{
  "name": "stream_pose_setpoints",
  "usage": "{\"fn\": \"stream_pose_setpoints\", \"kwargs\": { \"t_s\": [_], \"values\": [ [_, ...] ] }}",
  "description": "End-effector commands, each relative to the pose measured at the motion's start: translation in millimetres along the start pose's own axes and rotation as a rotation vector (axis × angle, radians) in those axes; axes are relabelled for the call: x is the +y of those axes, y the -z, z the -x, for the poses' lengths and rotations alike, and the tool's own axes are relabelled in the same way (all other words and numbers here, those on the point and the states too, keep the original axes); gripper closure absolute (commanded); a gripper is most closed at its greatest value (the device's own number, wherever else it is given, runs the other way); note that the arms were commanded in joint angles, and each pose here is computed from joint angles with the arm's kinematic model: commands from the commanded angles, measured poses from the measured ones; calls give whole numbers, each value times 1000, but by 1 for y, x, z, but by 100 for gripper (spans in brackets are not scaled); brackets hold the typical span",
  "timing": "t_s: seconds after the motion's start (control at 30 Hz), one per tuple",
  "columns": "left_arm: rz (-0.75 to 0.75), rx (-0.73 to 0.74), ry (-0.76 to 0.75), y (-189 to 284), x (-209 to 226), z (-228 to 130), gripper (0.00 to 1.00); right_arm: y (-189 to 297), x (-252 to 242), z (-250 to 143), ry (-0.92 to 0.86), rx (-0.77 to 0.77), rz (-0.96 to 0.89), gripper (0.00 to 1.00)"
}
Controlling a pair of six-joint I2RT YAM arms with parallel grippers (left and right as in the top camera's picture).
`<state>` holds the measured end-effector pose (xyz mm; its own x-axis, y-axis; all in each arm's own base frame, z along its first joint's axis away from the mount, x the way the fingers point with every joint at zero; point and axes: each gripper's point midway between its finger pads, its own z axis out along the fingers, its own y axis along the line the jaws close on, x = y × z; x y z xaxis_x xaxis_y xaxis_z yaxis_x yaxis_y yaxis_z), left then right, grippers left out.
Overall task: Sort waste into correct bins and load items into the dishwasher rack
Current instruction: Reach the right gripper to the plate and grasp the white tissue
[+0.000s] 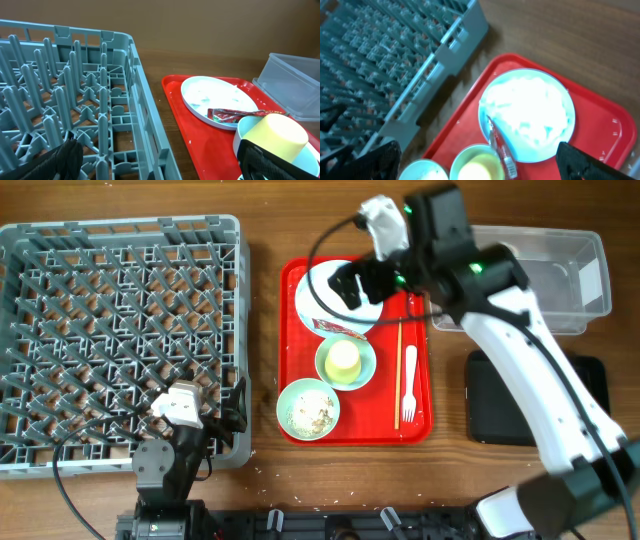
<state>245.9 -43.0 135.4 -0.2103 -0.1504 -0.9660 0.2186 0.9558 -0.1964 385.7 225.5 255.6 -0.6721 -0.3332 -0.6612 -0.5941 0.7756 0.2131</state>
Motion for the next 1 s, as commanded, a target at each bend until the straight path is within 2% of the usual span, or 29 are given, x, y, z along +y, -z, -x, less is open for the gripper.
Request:
{"fn": "stream_pose_setpoints", "kwargs": {
  "t_s": [0.0,0.17,0.2,0.23,0.27,0.3,0.37,0.43,0.67,0.87,0.93,0.97],
  "values": [
    [-8,4,-12,0,-1,-1,0,-35,-11,13,8,62,-82,0],
    [-7,3,-12,0,-1,-1,0,-93,-10,7,-385,74,-8,0],
    [-8,4,-11,0,-1,-1,0,-103,-11,5,-395,76,-7,0],
    [-8,4,-11,0,-1,-1,0,-117,-11,-1,-386,93,-9,2],
    [-7,3,-11,0,-1,-1,0,-135,-15,-12,-372,120,-72,9],
    [-8,4,-12,0,-1,-1,0,-146,-16,-20,-347,135,-132,9],
    [-8,4,-12,0,-1,-1,0,-170,-1,-31,-143,165,-171,9],
    [-8,4,-12,0,-1,-1,0,-189,-2,-44,-82,183,-278,9],
    [-8,4,-12,0,-1,-1,0,-213,-13,-74,-171,226,-412,24],
    [-8,4,-11,0,-1,-1,0,-226,-19,-97,-167,292,-433,22],
    [-7,3,-12,0,-1,-1,0,-231,-21,-104,-165,309,-436,26],
    [-8,4,-12,0,-1,-1,0,-231,-22,-103,-164,306,-440,31]
  ]
}}
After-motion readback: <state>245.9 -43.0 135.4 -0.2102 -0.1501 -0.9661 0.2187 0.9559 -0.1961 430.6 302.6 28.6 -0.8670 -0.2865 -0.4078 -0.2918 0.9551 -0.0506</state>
